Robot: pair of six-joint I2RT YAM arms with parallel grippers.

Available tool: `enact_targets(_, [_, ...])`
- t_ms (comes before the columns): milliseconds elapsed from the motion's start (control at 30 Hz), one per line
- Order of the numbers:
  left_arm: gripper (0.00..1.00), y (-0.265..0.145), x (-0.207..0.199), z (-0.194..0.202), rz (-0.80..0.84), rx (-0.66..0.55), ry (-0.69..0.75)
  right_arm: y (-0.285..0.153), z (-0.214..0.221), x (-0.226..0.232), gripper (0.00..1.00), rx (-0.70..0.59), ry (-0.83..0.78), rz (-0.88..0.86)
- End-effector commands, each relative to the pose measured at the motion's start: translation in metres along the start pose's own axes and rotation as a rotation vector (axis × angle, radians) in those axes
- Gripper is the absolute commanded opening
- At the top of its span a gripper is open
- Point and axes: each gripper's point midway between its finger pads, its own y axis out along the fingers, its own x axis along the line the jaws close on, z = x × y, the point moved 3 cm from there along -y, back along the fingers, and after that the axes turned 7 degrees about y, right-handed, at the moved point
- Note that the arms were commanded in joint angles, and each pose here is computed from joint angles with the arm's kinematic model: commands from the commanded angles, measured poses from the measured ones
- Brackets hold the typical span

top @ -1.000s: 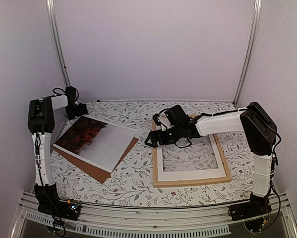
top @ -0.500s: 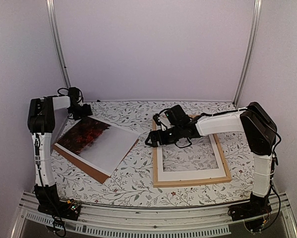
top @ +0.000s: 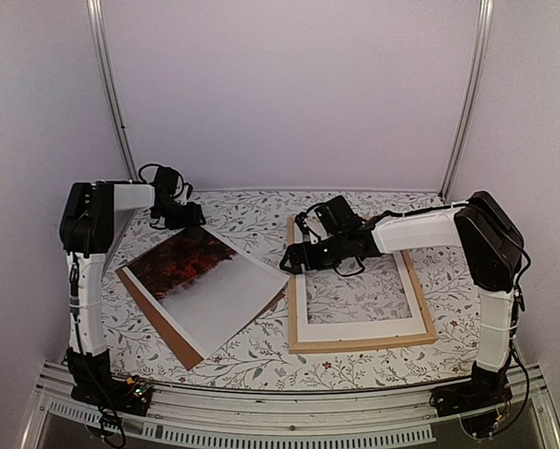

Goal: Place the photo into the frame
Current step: Rotate the photo on the backboard.

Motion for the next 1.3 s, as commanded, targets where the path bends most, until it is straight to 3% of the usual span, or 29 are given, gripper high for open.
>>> enact_targets(0, [0.68, 0.014, -0.047, 0.044, 0.125, 0.163, 0.087, -0.021, -0.018, 0.009, 0.94, -0.049, -0.014, 0.000])
enact_targets(533, [0.64, 0.010, -0.156, 0.066, 0.366, 0.208, 0.356, -0.027, -0.014, 0.016, 0.94, -0.039, -0.015, -0.045])
enact_targets(633, [0.64, -0.002, -0.169, 0.057, 0.370, 0.167, 0.382, -0.025, -0.009, 0.022, 0.93, -0.020, -0.024, -0.077])
enact_targets(867, [0.76, -0.067, -0.159, -0.006, 0.171, -0.116, 0.313, -0.019, 0.014, 0.050, 0.91, 0.046, -0.095, -0.119])
enact_targets(1000, [0.84, -0.110, -0.138, -0.015, 0.022, -0.230, 0.202, -0.016, 0.025, 0.068, 0.89, 0.089, -0.139, -0.123])
enact_targets(1267, [0.86, -0.146, -0.112, 0.071, -0.052, -0.092, 0.028, 0.007, 0.047, 0.084, 0.86, 0.195, -0.171, -0.091])
